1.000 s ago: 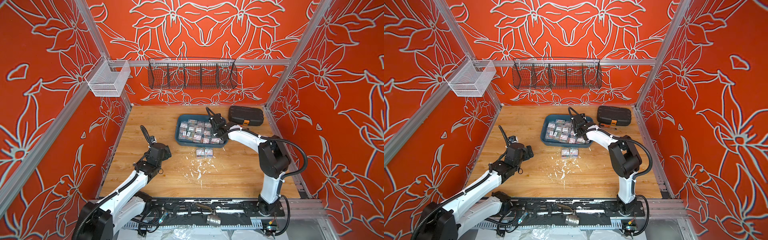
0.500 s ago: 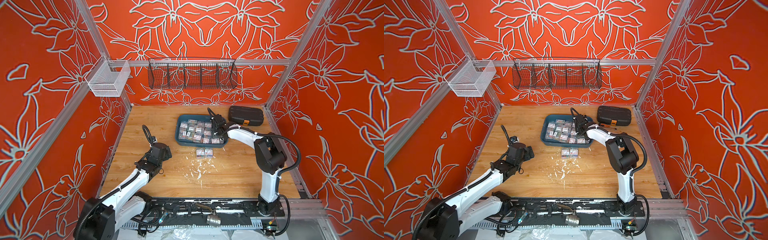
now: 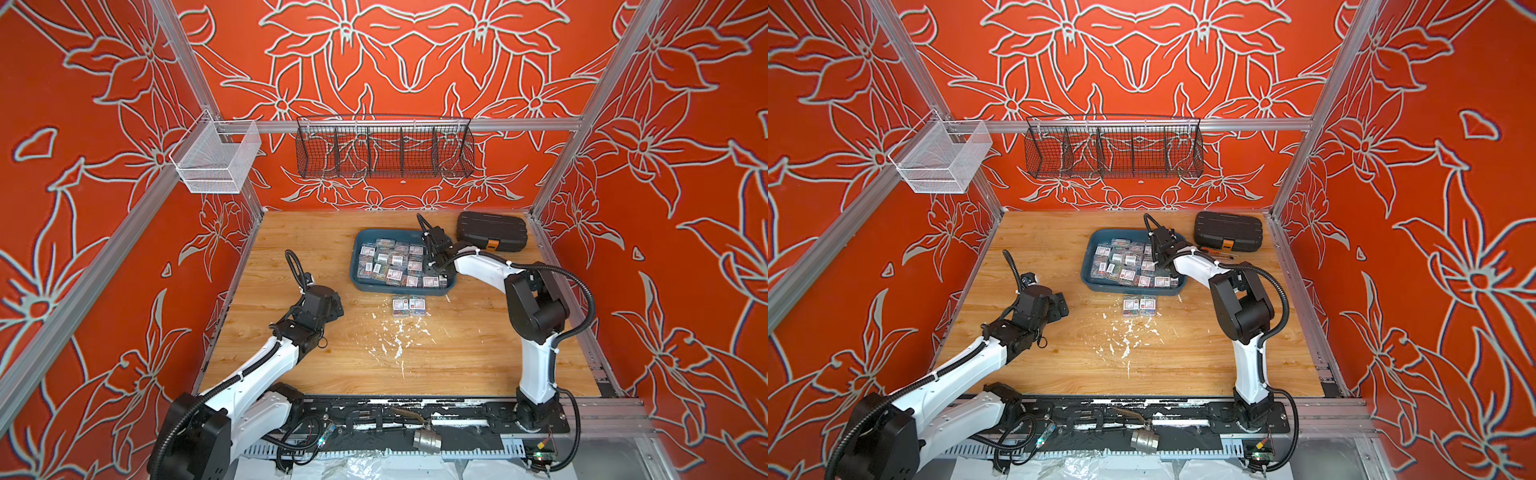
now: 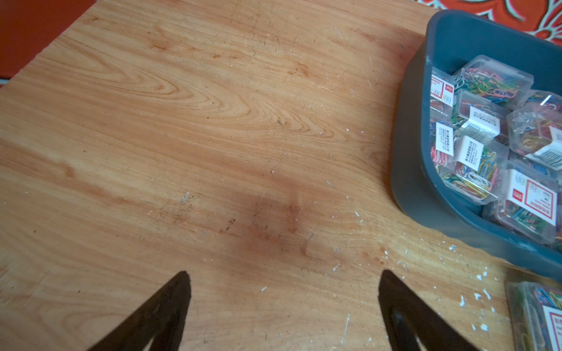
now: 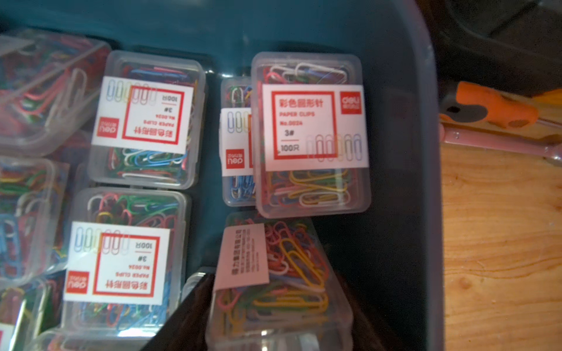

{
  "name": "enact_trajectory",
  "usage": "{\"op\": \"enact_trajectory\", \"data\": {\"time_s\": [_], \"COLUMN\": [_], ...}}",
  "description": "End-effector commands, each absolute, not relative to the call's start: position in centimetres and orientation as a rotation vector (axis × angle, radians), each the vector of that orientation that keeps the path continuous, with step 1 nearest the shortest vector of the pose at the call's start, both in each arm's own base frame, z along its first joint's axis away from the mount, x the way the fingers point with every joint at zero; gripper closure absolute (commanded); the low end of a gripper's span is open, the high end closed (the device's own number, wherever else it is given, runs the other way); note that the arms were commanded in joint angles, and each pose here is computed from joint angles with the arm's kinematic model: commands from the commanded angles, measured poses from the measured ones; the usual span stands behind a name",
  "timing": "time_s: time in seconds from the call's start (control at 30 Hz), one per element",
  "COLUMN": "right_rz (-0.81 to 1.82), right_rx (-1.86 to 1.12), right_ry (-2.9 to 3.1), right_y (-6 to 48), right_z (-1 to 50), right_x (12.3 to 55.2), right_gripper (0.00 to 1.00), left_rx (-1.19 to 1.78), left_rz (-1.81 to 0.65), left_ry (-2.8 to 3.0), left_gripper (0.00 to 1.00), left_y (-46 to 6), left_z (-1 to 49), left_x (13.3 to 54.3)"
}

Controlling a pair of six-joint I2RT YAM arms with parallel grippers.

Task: Take the paper clips out of the storage box
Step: Pick up the boxed paper clips from the storage box, then place the boxed paper clips at the center of the board.

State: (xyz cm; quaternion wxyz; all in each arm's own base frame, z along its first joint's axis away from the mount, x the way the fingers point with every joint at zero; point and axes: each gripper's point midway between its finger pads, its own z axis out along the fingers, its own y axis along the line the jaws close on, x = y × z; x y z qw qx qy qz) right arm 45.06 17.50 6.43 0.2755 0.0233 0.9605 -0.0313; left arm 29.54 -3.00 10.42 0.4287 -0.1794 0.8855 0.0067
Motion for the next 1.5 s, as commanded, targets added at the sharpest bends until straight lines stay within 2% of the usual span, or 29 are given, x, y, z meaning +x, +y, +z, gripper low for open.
{"op": "enact_trajectory", "data": {"time_s": [0.0,0.3,0.47,0.8,1.13,1.47], "right_rz": [-0.045,0.046,0.142,0.261,0.31,0.282], "right_rx": [0.09,0.082,0.114,0.16,0.181,0.181], "right_ry": [2.571,2.496,2.402,2.276,2.327,2.419], "right_y": [17.7,18.1,17.8,16.6,15.5,14.2], "right_z": [6.9,11.0,14.4,16.9,15.7,13.2], "right_x": [45.8,45.6,44.2,41.1,37.1,28.7], "right_gripper": [0.46,0.53,0.56,0.59,0.6,0.61], "left_rx": [-0.474,-0.473,-0.469,-0.469,-0.476,-0.463], "left_rz": [0.009,0.01,0.011,0.01,0.017,0.0], "left_ry": [2.197,2.199,2.207,2.206,2.207,2.208], "left_gripper": [0.06,0.06,0.06,0.05,0.06,0.05], "left_y": [-2.9,-2.9,-3.0,-3.0,-2.9,-3.2], "left_z": [11.1,11.1,11.0,11.0,11.0,11.0], "left_x": [29.9,29.9,30.0,30.0,30.0,30.0]}}
